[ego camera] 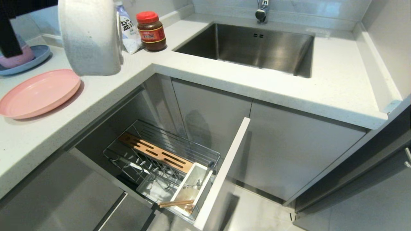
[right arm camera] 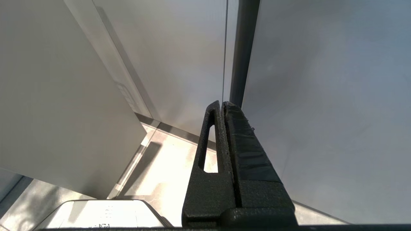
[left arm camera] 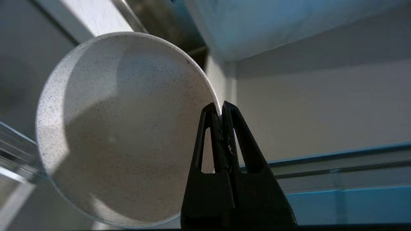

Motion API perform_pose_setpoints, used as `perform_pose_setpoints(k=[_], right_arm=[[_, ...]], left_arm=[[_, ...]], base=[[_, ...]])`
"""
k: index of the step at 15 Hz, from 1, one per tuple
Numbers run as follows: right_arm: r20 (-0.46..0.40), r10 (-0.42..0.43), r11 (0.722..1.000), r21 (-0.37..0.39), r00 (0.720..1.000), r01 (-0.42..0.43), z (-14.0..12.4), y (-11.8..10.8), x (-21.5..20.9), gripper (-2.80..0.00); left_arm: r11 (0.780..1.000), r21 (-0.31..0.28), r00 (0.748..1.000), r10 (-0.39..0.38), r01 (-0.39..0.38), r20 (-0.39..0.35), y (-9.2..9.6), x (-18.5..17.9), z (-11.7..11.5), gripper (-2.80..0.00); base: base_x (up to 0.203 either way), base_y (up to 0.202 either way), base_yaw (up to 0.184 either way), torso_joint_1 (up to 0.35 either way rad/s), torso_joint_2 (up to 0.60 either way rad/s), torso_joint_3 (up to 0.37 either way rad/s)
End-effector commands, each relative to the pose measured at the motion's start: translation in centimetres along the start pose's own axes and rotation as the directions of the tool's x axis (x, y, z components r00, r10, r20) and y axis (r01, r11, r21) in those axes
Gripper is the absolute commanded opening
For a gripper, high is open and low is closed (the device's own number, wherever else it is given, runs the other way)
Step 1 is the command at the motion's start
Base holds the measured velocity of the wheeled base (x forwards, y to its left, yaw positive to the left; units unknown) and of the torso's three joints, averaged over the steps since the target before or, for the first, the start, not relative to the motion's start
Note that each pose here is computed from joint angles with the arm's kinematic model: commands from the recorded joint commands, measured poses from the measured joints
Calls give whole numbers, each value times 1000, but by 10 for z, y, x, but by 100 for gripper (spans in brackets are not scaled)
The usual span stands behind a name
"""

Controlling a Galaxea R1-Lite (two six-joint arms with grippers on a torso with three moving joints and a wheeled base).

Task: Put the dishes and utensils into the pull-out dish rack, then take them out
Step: Pick up the bowl and place it in the cupboard

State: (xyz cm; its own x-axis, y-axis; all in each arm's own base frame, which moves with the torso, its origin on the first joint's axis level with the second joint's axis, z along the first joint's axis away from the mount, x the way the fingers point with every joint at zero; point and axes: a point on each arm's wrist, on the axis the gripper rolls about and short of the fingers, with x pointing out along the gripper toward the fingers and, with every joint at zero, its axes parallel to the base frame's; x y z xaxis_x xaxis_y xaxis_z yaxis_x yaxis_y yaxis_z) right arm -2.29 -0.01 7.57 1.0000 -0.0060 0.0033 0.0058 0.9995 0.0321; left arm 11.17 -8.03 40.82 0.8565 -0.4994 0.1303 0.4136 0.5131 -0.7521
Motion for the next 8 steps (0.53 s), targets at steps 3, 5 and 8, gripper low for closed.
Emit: perform_pose_setpoints(k=[3, 5, 8], right_arm=[[1, 0, 1000, 0, 1000, 0, 0, 0, 0, -280], [1, 0, 1000, 0, 1000, 0, 0, 0, 0, -280], [3, 0, 1000, 0, 1000, 0, 0, 0, 0, -280]], left_arm=[[911, -404, 992, 118, -87, 53, 35, -4, -20, -280], [851, -504, 984, 179, -145, 19, 52, 3, -32, -280], [800, -587, 975, 205, -121, 80, 75, 26, -37, -280]], base=[[0, 0, 0, 0, 0, 0], [0, 0, 0, 0, 0, 0], [0, 0, 0, 0, 0, 0]])
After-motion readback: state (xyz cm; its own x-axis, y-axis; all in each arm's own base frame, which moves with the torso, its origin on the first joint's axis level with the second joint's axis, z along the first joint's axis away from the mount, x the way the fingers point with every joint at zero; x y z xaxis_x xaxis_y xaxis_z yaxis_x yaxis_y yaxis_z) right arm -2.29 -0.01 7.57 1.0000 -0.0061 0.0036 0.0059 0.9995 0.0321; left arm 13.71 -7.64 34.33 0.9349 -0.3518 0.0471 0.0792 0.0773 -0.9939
